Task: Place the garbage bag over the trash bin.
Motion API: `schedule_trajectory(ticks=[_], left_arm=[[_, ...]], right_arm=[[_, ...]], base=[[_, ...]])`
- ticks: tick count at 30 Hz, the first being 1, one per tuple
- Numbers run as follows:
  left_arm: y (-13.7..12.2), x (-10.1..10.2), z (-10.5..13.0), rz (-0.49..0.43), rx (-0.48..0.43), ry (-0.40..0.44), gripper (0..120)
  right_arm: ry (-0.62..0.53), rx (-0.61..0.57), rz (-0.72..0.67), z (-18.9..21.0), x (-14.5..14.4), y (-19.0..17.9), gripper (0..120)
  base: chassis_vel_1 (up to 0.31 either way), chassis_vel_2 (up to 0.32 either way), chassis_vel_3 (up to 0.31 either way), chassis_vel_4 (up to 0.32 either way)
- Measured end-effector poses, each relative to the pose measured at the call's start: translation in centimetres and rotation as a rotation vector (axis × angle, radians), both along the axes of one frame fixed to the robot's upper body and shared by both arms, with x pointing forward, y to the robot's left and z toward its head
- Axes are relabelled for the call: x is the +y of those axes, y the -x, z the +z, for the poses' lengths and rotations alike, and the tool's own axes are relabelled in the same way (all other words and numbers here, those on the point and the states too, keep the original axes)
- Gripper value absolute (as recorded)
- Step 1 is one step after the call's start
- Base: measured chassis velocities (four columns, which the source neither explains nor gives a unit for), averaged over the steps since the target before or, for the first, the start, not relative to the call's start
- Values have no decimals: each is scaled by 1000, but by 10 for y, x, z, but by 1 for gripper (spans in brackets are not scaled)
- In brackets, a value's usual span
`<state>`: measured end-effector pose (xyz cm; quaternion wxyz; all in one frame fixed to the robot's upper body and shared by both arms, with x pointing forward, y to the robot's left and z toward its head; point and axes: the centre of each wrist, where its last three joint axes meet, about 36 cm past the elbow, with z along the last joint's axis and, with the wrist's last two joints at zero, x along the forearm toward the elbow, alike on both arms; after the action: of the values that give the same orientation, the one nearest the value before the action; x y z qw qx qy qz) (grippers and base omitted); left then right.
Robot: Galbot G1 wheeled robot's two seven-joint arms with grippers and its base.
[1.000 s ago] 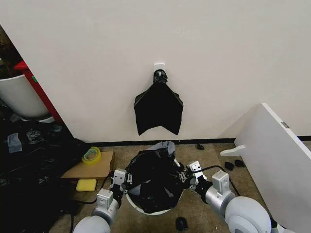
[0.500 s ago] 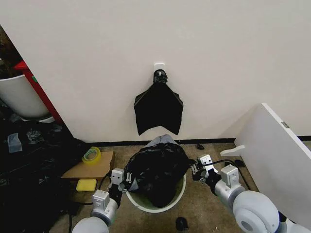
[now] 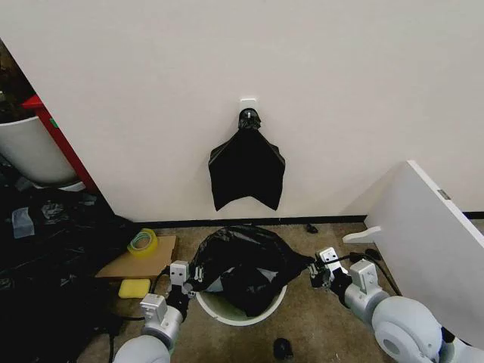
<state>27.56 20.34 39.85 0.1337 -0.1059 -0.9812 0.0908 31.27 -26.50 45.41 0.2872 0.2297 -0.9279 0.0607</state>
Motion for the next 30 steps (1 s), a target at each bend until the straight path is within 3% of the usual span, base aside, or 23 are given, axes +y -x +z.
schedule_trajectory(ticks=[14, 18, 27, 30], left_arm=[[1, -1, 2, 3, 20, -3, 1], [0, -1, 2, -5, 28, -19, 1], [-6, 1, 0, -1, 31, -30, 1], [-11, 2, -1, 1, 37, -39, 1]], right_arm=[[-90, 14, 6, -9, 11, 12, 4], [-103, -8, -30, -4, 11, 22, 24], [-174, -55, -122, 11, -3, 29, 51], [-222, -101, -168, 30, -12, 30, 66]], base=[[0, 0, 0, 0], [0, 0, 0, 0], [0, 0, 0, 0], [0, 0, 0, 0]])
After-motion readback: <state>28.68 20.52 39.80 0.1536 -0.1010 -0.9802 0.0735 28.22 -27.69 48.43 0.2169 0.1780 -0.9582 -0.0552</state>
